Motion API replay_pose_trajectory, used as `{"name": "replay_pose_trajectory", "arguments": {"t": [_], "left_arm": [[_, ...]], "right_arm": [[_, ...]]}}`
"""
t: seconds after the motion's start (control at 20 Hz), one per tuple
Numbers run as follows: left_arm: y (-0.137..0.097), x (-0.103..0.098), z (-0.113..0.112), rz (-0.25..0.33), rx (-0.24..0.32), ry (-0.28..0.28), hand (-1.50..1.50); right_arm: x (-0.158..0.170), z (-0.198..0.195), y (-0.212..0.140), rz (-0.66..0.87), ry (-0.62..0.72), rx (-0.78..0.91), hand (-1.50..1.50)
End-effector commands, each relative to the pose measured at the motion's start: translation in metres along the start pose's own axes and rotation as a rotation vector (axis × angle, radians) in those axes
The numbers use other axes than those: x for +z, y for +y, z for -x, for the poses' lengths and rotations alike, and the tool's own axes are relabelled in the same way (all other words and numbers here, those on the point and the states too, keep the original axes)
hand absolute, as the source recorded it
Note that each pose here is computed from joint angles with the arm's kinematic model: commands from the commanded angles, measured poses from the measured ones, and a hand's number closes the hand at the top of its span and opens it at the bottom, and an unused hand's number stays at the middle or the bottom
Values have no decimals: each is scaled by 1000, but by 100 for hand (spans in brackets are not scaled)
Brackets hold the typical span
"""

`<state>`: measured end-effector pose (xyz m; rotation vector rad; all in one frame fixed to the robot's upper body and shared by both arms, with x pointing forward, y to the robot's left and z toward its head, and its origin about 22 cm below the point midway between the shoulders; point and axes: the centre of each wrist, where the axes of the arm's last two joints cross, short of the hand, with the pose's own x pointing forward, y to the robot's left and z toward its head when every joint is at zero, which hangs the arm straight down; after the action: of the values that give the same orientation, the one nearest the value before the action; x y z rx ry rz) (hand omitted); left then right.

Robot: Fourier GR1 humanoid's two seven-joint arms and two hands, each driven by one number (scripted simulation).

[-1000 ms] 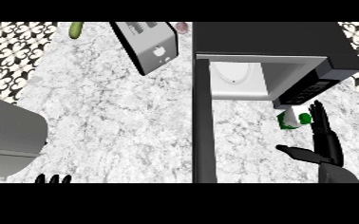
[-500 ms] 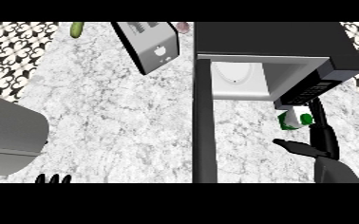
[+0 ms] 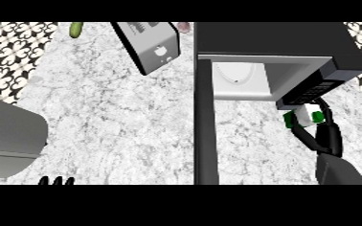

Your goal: Pick up the milk, place it into the microwave and close the microwave

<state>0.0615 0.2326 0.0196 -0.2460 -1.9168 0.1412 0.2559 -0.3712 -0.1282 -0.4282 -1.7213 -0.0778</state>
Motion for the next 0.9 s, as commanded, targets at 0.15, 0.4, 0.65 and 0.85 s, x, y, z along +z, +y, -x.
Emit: {"name": "replay_pose_trajectory", "arguments": {"t": [0.15, 0.4, 0.65, 0.85], "left_arm": [[6, 3, 1, 9, -6, 6, -150], [-6, 7, 4, 1, 16, 7, -150], [5, 5, -7, 5, 1, 28, -150], [3, 15, -2, -11, -3, 24, -150]], "right_arm": [[-17, -8, 18, 41, -124, 31, 150], [-1, -1, 36, 15, -177, -91, 150], [23, 2, 95, 3, -187, -115, 150], [23, 3, 80, -11, -203, -112, 150]]}}
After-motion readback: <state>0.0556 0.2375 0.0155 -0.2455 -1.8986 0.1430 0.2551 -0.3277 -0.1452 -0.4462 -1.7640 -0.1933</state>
